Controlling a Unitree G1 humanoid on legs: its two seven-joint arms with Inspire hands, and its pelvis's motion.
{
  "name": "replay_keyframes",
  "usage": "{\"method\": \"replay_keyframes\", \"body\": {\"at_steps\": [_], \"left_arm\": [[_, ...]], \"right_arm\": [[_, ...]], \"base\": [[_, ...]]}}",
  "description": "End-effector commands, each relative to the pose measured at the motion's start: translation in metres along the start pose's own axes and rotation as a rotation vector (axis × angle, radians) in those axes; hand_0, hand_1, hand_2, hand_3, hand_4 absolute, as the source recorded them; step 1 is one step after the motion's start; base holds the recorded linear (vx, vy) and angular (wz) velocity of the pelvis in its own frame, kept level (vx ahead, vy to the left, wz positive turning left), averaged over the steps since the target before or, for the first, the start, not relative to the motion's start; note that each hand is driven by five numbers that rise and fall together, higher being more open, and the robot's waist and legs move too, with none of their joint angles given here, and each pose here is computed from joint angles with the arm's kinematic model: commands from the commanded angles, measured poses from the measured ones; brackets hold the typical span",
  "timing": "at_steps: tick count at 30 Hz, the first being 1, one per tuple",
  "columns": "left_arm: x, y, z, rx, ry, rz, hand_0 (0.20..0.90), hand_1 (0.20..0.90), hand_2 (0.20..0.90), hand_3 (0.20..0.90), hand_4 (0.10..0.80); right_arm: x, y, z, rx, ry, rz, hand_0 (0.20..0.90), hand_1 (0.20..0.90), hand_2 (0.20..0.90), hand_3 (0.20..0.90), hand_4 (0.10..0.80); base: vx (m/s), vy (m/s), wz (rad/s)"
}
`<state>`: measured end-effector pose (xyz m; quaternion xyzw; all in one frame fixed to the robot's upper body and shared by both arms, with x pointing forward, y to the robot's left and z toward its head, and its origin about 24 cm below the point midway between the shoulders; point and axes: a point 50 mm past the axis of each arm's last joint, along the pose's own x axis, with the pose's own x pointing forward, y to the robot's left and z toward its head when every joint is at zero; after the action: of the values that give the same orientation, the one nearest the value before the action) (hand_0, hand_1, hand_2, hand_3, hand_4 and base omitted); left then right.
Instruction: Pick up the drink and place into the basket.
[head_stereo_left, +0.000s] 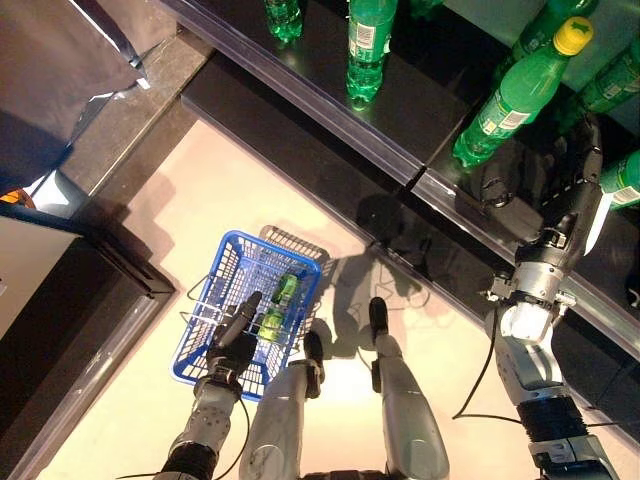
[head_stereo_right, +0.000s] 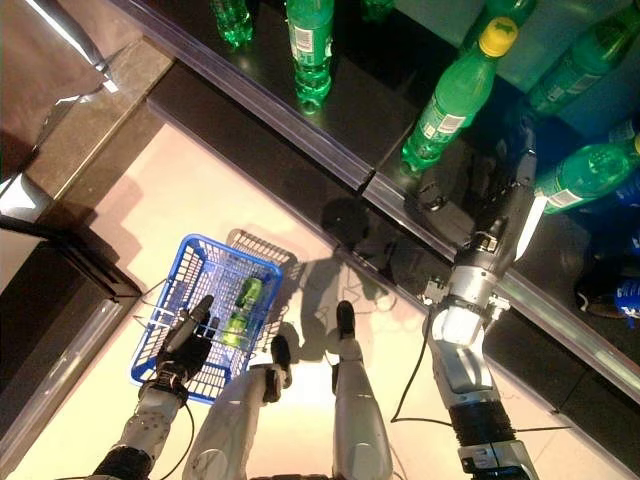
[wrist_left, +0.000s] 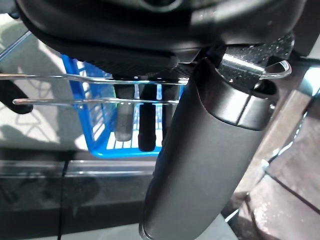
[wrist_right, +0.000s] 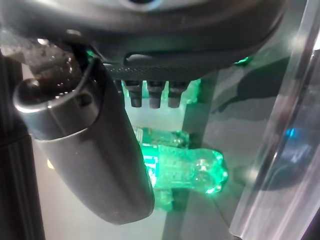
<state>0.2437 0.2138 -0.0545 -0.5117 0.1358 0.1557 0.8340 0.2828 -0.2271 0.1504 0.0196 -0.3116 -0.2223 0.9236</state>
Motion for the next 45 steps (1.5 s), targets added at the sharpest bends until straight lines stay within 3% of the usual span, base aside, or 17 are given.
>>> {"method": "replay_keyframes", "body": {"at_steps": [1,21,45], "left_arm": [[-0.004,-0.027,0.052,0.052,-0.174,-0.194,0.300,0.300,0.300,0.200,0.100],[0.003,-0.044,0.058,0.073,-0.182,-0.247,0.300,0.300,0.300,0.200,0.100],[0.008,-0.062,0.060,0.051,-0.186,-0.308,0.300,0.300,0.300,0.200,0.100]], "right_arm": [[0.036,-0.002,0.053,0.074,-0.264,-0.037,0.900,0.900,0.900,0.900,0.800],[0.061,-0.006,0.059,0.051,-0.257,-0.081,0.900,0.900,0.900,0.900,0.800],[0.115,-0.006,0.094,0.036,-0.308,-0.066,0.900,0.900,0.900,0.900,0.800]], "base": [[0.049,-0.024,0.00],[0.011,-0.004,0.02],[-0.002,0.002,0.00]]}}
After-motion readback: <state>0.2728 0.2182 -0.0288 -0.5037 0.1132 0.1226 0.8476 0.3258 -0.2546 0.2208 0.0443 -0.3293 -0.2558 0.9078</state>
